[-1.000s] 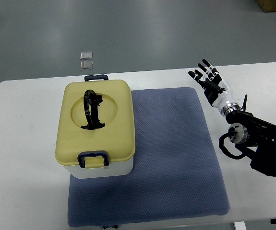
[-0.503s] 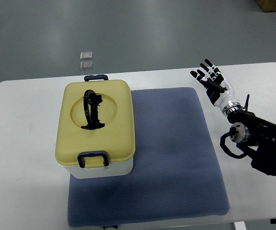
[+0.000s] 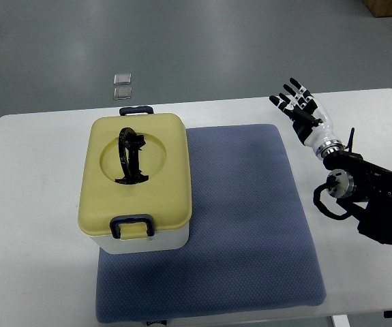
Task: Open white storage box with right hand
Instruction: 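Raise the right hand and swing it over the yellow lid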
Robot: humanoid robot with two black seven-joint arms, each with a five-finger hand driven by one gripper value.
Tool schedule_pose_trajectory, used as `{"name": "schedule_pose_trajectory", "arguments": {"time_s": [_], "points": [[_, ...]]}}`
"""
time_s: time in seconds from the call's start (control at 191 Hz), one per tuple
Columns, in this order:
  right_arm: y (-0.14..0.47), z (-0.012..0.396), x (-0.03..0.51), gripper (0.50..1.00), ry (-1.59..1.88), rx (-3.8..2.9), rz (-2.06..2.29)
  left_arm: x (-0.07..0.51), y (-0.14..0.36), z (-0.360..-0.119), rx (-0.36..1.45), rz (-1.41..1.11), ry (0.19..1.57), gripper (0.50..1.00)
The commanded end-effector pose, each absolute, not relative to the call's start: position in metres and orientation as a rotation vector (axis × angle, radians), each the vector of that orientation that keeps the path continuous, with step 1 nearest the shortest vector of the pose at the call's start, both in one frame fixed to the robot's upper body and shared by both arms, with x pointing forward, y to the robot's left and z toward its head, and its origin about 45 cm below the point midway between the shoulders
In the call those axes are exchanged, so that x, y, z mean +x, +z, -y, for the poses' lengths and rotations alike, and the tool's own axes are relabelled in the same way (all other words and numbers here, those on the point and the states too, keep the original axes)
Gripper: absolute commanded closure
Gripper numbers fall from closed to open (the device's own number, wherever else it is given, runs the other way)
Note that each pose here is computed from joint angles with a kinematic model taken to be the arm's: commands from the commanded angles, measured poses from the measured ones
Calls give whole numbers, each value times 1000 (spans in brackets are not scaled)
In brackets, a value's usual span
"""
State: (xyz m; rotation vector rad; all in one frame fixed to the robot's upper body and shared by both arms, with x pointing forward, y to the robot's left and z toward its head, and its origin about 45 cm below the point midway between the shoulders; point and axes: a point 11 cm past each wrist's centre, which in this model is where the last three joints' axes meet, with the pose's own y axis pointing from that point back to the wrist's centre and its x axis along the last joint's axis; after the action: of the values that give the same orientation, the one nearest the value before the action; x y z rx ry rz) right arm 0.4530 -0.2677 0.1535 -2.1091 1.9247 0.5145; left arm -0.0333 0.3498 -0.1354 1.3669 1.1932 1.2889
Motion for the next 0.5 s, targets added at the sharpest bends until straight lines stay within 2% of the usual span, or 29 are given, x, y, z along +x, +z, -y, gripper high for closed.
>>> {"name": "schedule_pose_trajectory", "arguments": {"time_s": [0.0,0.126,0.298,0.497], "points": [[173,265,463,572,408,-2182,-1900,-33,-135,-350,1367,-1193,1289,500],[213,274,481,572,185,-2294,-1877,-33,-135,-350,1367,-1193,1289,500],[287,264,502,572,-230,-2497,-1731,-33,-135,-350,1367,-1193,1289,500],[360,217,509,572,-670,-2688,-1438,-33,-135,-350,1367,-1193,1289,500]]}}
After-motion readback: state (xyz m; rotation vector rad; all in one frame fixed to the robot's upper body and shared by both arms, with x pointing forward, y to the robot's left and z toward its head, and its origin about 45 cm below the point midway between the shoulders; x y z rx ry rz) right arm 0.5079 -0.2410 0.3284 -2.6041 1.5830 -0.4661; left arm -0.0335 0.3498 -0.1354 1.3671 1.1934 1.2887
